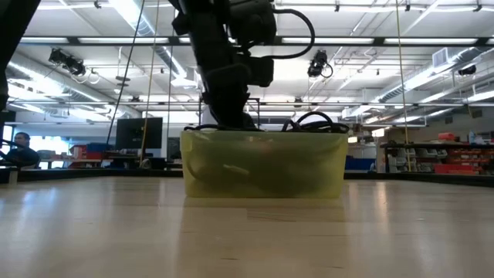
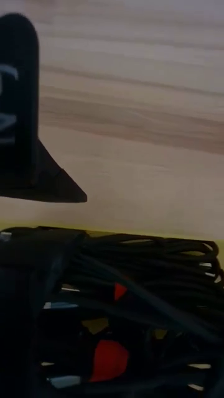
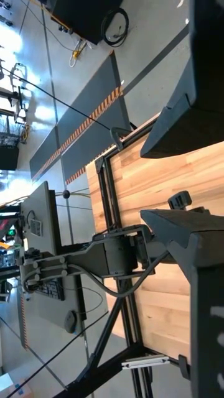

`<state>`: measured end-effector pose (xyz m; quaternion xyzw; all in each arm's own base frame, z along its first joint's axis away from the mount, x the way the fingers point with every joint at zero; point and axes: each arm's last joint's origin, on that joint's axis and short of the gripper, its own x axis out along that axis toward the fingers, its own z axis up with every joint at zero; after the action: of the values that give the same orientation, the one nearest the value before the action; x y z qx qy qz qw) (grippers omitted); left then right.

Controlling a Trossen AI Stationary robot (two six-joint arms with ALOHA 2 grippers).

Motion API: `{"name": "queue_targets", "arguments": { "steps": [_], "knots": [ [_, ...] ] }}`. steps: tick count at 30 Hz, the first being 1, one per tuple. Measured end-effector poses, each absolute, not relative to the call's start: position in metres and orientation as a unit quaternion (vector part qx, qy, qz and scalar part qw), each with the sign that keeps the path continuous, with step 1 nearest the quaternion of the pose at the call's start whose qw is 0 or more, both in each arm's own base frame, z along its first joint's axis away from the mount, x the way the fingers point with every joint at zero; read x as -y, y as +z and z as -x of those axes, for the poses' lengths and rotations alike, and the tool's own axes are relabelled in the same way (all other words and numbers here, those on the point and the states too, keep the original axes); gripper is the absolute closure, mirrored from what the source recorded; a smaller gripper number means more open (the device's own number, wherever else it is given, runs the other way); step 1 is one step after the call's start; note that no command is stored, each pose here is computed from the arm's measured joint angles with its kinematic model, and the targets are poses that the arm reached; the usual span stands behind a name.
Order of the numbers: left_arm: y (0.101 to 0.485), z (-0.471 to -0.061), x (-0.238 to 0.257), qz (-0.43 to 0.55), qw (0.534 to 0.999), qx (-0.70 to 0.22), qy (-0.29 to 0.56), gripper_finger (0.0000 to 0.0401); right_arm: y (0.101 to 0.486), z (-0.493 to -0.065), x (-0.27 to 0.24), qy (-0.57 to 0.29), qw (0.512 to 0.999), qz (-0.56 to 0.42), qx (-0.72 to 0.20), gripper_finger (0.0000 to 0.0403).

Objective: Pick and place USB-C Cables
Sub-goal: Adjust the yellow bin

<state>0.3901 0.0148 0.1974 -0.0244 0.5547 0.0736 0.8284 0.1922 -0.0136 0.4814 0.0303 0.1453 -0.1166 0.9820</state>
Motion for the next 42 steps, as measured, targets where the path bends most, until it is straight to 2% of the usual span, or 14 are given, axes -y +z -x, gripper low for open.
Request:
{"name": "queue_targets", "arguments": {
  "steps": [8,19,28,42],
  "knots": [
    [0.199,-0.393,-0.022,0.025,0.838,-0.539,0.079,0.0393,0.481,-0.192,0.014,-0.117,0.982,-0.03,-0.146,0.0253],
    [0.199,-0.39,-0.06,0.016,0.834,-0.536,0.129,0.0397,0.481,-0.192,0.014,-0.117,0.982,-0.03,-0.146,0.0253],
    [0.199,-0.39,-0.064,-0.044,0.835,-0.542,0.089,0.0397,0.481,-0.192,0.014,-0.117,0.982,-0.03,-0.146,0.0253],
    [0.2,-0.392,-0.064,-0.078,0.841,-0.534,0.038,0.0398,0.481,-0.192,0.014,-0.117,0.982,-0.034,-0.145,0.0253]
  ]
}}
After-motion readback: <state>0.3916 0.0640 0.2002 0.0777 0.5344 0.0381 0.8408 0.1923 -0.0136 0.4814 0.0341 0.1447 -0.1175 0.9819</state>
